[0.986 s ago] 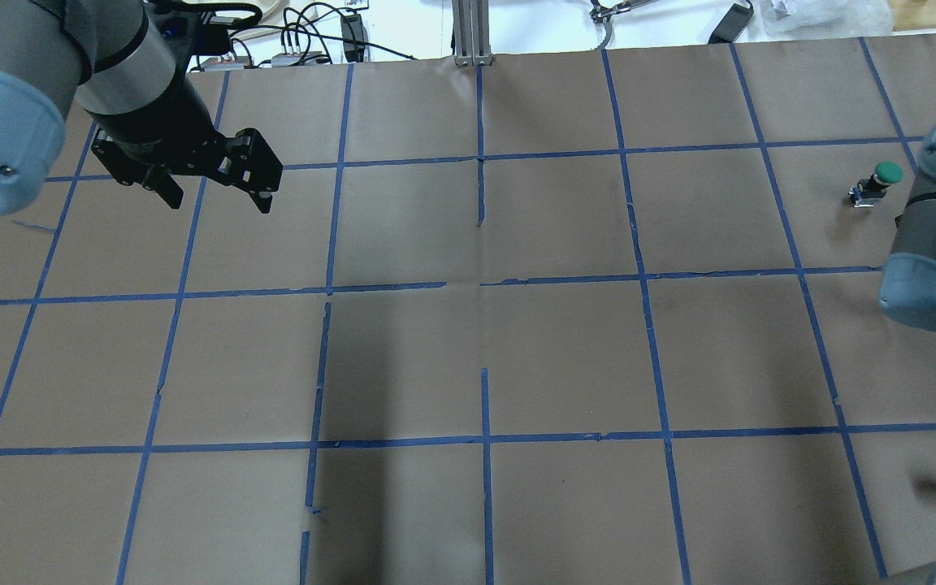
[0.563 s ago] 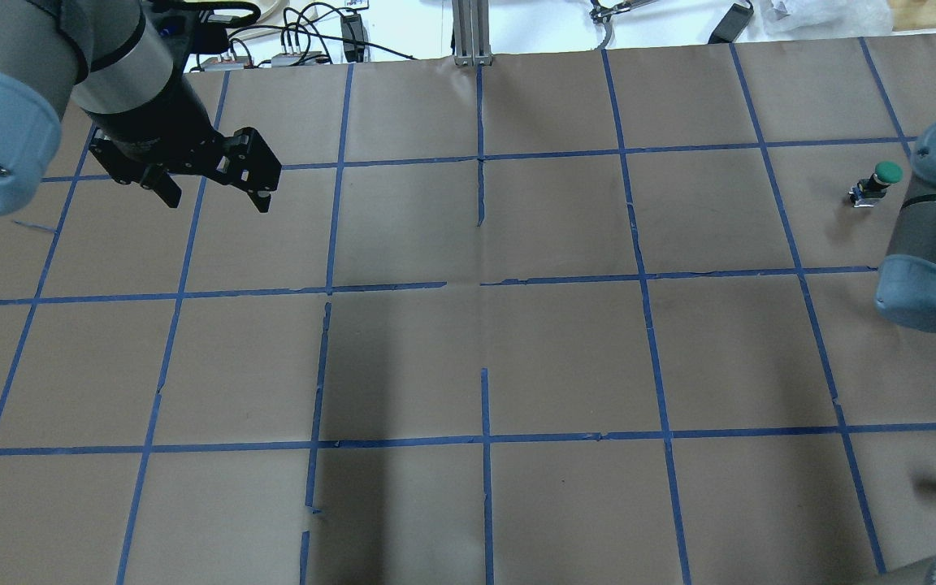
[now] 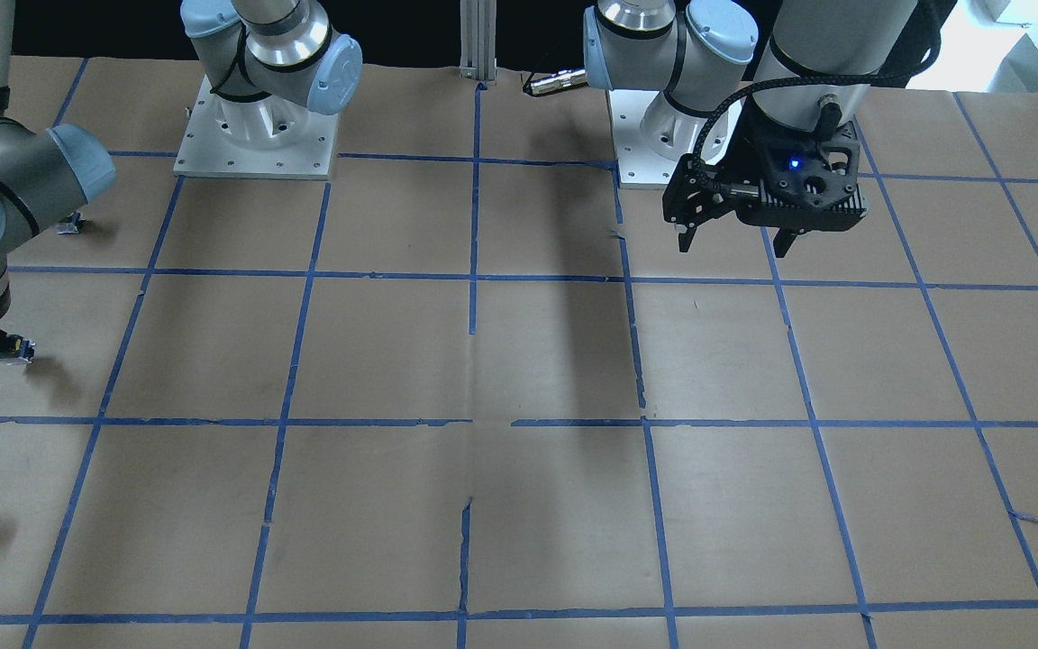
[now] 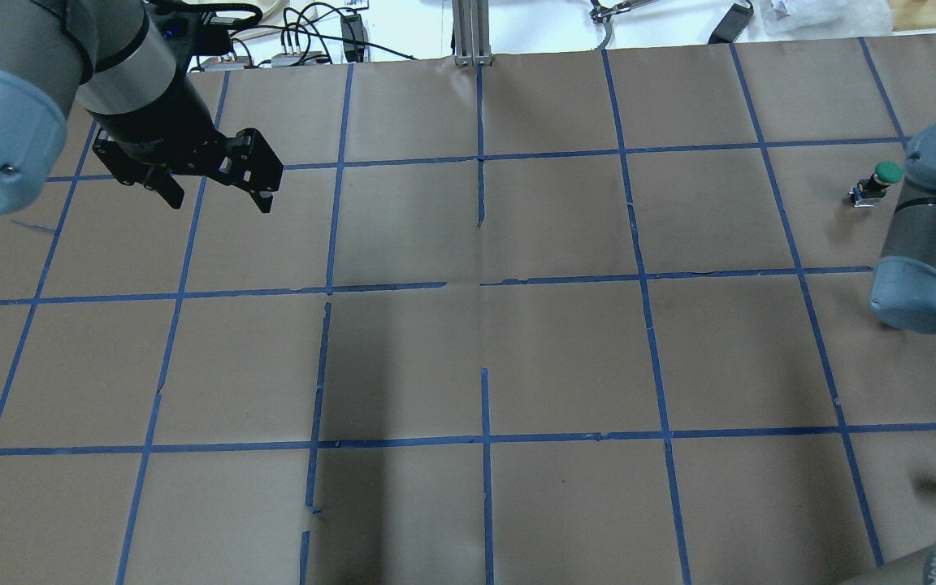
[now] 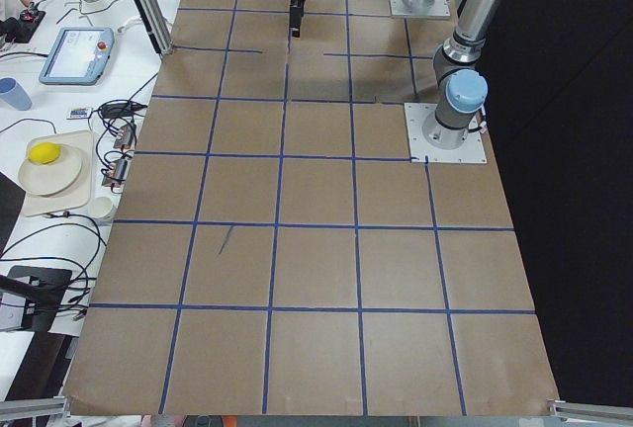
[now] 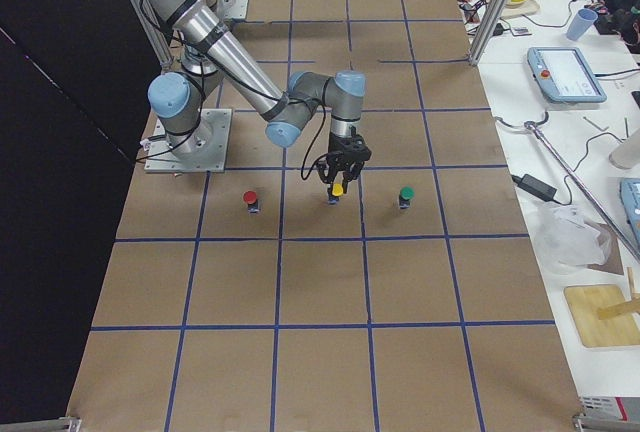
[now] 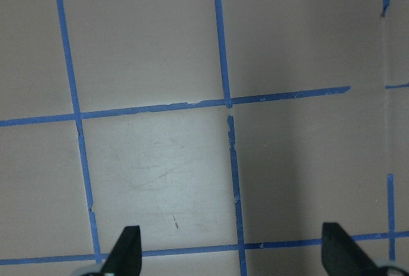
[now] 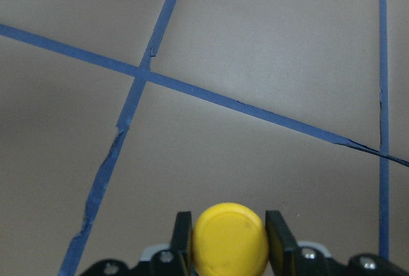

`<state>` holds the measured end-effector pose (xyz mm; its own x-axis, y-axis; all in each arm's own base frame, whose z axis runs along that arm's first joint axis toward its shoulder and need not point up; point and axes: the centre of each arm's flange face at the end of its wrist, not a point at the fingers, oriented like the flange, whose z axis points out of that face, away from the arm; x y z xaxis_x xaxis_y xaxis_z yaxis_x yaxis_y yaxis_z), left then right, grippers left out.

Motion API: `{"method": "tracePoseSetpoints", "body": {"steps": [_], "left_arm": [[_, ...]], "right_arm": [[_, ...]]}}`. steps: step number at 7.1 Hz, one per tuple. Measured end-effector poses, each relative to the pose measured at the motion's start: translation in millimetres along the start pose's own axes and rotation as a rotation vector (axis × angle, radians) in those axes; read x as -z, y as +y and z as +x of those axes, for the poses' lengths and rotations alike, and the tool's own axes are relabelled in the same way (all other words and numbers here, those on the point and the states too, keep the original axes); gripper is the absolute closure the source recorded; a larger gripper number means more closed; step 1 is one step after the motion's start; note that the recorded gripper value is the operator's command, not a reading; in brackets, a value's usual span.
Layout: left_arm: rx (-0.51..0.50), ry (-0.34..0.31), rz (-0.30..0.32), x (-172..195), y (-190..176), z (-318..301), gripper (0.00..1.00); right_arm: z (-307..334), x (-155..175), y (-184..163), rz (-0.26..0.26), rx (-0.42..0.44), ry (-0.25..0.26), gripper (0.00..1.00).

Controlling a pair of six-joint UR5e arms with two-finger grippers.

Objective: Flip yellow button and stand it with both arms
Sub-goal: 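Lower the button upright onto the table with the right gripper and release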

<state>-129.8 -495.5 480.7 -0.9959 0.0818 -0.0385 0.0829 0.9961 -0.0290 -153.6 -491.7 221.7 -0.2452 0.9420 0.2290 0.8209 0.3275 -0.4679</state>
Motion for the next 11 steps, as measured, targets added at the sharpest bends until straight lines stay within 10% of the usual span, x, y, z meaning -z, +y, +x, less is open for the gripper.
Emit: {"method": "tracePoseSetpoints", "body": {"steps": [6,7,11], "left_arm": [[-0.002,-0.001,0.010,7,4,0,0.00],[-0.001,-0.001,0.011,7,4,0,0.00],[-0.001,-0.001,0.015,9,6,1,0.00]], "right_arm": [[1,-5,4,-0.013,0.007,0.018,0.27],[3,-6,7,-0.017,0.009,0.020,0.07],[8,11,-2,0.007,0.086,-0.015,0.00]]}}
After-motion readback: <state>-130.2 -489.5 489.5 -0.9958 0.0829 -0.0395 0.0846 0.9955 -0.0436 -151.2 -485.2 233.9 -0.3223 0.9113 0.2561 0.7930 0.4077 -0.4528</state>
